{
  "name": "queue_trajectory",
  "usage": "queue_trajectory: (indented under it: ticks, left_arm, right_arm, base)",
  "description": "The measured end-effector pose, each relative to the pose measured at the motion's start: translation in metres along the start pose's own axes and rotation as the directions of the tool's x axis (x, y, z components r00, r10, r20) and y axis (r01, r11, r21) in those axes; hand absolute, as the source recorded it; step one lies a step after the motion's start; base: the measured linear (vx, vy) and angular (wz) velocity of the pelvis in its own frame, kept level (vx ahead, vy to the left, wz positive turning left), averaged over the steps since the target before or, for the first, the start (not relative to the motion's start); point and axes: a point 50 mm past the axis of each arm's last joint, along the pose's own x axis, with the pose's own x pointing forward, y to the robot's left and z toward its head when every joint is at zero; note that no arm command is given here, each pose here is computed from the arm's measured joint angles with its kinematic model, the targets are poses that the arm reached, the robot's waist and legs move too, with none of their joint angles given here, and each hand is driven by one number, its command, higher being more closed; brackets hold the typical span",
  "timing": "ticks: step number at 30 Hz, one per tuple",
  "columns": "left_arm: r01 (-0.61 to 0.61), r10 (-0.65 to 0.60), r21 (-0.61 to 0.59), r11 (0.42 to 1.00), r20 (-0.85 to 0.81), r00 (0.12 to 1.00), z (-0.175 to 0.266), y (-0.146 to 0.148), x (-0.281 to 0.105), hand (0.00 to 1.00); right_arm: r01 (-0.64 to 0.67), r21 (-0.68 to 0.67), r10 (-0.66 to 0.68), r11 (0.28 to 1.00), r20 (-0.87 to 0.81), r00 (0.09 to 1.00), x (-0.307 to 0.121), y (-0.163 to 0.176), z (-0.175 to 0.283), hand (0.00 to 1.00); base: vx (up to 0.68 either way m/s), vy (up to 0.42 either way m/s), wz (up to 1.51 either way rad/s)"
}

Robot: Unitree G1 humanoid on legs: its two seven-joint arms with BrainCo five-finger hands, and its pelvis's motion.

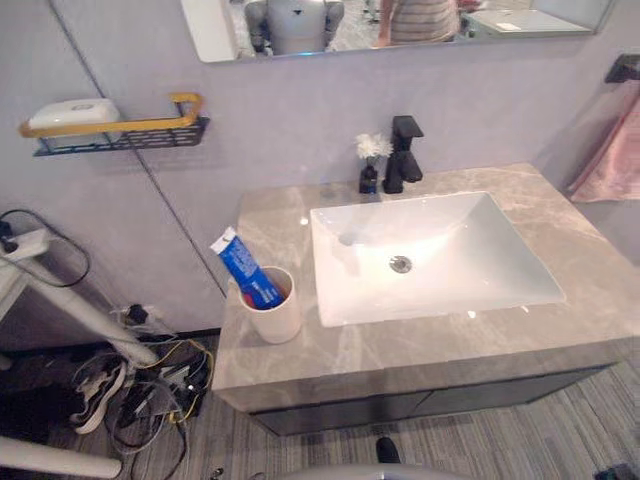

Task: Organize washtable

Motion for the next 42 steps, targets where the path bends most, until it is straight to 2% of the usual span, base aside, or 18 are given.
queue_trajectory:
  ticks: [4, 7, 10, 16, 21, 26, 29, 32, 33, 34, 35, 36, 37, 38, 39, 42]
  left_arm:
    - [-0.016, 0.016, -0.005, 1.0, 0.002, 1.0, 0.001, -0.001, -0.001, 0.0]
    - [-0.02, 0.02, 0.014, 1.0, 0.02, 1.0, 0.004, -0.002, 0.0, 0.0]
    - [-0.013, 0.011, 0.049, 0.999, 0.05, 0.999, 0.011, -0.002, 0.003, 0.0]
    - [0.006, -0.01, 0.076, 0.997, 0.041, 0.999, 0.007, 0.001, 0.007, 0.0]
    - [0.04, -0.04, 0.093, 0.995, 0.001, 0.999, 0.001, 0.003, 0.01, 0.0]
    - [0.035, -0.034, 0.048, 0.998, -0.022, 0.999, -0.002, 0.005, 0.011, 0.0]
    - [0.008, -0.009, -0.034, 0.999, -0.054, 0.998, -0.005, 0.009, 0.011, 0.0]
    - [-0.031, 0.015, -0.172, 0.985, -0.089, 0.996, -0.007, 0.013, 0.012, 0.0]
    - [-0.057, 0.036, -0.272, 0.961, -0.084, 0.996, -0.001, 0.016, 0.012, 0.0]
    - [-0.088, 0.068, -0.4, 0.913, -0.063, 0.996, 0.007, 0.021, 0.012, 0.0]
    - [-0.099, 0.088, -0.473, 0.876, -0.045, 0.995, 0.013, 0.024, 0.011, 0.0]
    - [-0.111, 0.136, -0.597, 0.794, -0.004, 0.991, 0.026, 0.033, 0.009, 0.0]
    - [-0.119, 0.185, -0.665, 0.737, 0.03, 0.982, 0.035, 0.041, 0.006, 0.0]
    - [-0.109, 0.286, -0.758, 0.643, 0.106, 0.952, 0.056, 0.06, -0.004, 0.0]
    - [-0.087, 0.359, -0.801, 0.592, 0.166, 0.919, 0.071, 0.075, -0.012, 0.0]
    - [0.006, 0.559, -0.873, 0.488, 0.318, 0.766, 0.114, 0.119, -0.045, 0.0]
  right_arm:
    - [-0.167, -0.106, 0.155, 0.98, -0.106, 0.982, -0.019, 0.024, -0.032, 0.0]
    - [-0.36, -0.255, 0.28, 0.897, -0.303, 0.911, -0.044, 0.032, -0.08, 0.0]
    - [-0.487, -0.353, 0.32, 0.799, -0.436, 0.841, -0.061, 0.024, -0.113, 0.0]
    - [-0.65, -0.384, 0.295, 0.656, -0.662, 0.689, -0.056, 0.014, -0.162, 0.0]
    - [-0.67, -0.347, 0.222, 0.656, -0.76, 0.611, -0.058, 0.005, -0.18, 0.0]
    - [-0.679, -0.333, 0.226, 0.654, -0.77, 0.596, -0.058, 0.011, -0.181, 0.0]
    - [-0.683, -0.331, 0.223, 0.651, -0.776, 0.589, -0.059, 0.012, -0.182, 0.0]
    - [-0.676, -0.312, 0.222, 0.668, -0.783, 0.581, -0.06, 0.013, -0.183, 0.0]
    - [-0.684, -0.314, 0.229, 0.658, -0.782, 0.579, -0.061, 0.014, -0.183, 0.0]
    - [-0.69, -0.314, 0.236, 0.652, -0.781, 0.578, -0.062, 0.015, -0.183, 0.0]
    - [-0.692, -0.313, 0.239, 0.65, -0.781, 0.577, -0.062, 0.015, -0.183, 0.0]
    - [-0.7, -0.311, 0.246, 0.643, -0.781, 0.574, -0.063, 0.016, -0.183, 0.0]
    - [-0.707, -0.311, 0.253, 0.636, -0.781, 0.571, -0.064, 0.017, -0.183, 0.0]
    - [-0.713, -0.313, 0.267, 0.627, -0.774, 0.574, -0.065, 0.017, -0.183, 0.0]
    - [-0.713, -0.313, 0.271, 0.627, -0.771, 0.576, -0.064, 0.017, -0.182, 0.0]
    - [-0.728, -0.327, 0.283, 0.602, -0.765, 0.578, -0.063, 0.016, -0.182, 0.0]
  base:
    - [0.02, -0.012, -0.2]
    - [0.02, -0.033, -0.1]
    - [0.03, -0.029, 0.16]
    - [0.05, 0.011, 0.36]
    - [0.05, -0.02, 0.34]
    - [-0.02, -0.027, 0.29]
    - [-0.05, -0.026, 0.21]
    - [-0.07, -0.023, 0.17]
    - [-0.06, -0.03, 0.18]
    - [-0.05, -0.031, 0.19]
    - [-0.04, -0.035, 0.26]
    - [-0.03, -0.032, 0.27]
    - [-0.01, -0.045, 0.33]
    - [0.01, -0.038, 0.23]
    - [0.04, -0.031, 0.2]
    - [0.05, 0.0, 0.14]
